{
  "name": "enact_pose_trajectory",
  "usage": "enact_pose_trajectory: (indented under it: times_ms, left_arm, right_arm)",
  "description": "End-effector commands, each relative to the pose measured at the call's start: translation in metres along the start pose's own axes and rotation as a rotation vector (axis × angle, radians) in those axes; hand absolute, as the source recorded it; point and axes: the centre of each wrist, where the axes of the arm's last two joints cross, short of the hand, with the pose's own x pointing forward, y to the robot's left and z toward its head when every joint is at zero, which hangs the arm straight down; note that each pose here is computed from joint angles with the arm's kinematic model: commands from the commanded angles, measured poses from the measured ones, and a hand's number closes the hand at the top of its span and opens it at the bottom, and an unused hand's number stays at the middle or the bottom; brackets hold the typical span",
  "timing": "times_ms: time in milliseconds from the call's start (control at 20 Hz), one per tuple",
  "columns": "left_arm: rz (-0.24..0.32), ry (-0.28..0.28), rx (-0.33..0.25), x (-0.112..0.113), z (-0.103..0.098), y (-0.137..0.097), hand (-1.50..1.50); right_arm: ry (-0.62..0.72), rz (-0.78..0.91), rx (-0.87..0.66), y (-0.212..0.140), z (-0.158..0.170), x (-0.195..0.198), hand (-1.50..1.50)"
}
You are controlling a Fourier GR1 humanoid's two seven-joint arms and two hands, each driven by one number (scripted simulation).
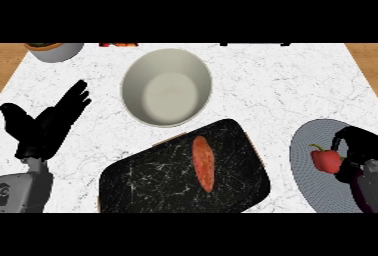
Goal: Pick the eggplant from the placemat and place it in the bowl
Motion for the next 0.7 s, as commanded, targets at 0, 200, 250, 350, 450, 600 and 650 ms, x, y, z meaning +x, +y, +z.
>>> enact_pose_trajectory:
  times_ms: [0, 200, 250, 350, 450, 600, 650]
  left_arm:
    - [0.004, 0.031, 0.012, -0.008, 0.005, 0.003, 0.00]
    - [0.011, 0.046, 0.052, -0.010, 0.008, 0.012, 0.00]
    - [0.006, 0.042, 0.040, -0.010, 0.008, 0.008, 0.00]
    - [0.012, 0.038, 0.053, -0.009, 0.009, 0.013, 0.00]
    - [0.001, 0.045, 0.037, -0.011, 0.008, 0.010, 0.00]
    - [0.008, 0.048, 0.025, -0.011, 0.006, 0.005, 0.00]
    - [0.007, 0.028, 0.029, -0.006, 0.004, 0.003, 0.00]
  right_arm:
    - [0.084, -0.161, 0.006, 0.043, 0.033, 0.071, 1.50]
    - [0.242, -0.345, 0.004, 0.066, 0.047, 0.087, 1.50]
    - [0.252, -0.372, -0.005, 0.067, 0.056, 0.106, 1.50]
    - [0.266, -0.425, -0.058, 0.065, 0.077, 0.128, 1.50]
    - [0.287, -0.439, -0.117, 0.062, 0.093, 0.140, 1.50]
    - [0.273, -0.450, -0.191, 0.058, 0.121, 0.162, 1.50]
    - [0.269, -0.457, -0.227, 0.053, 0.131, 0.167, 1.50]
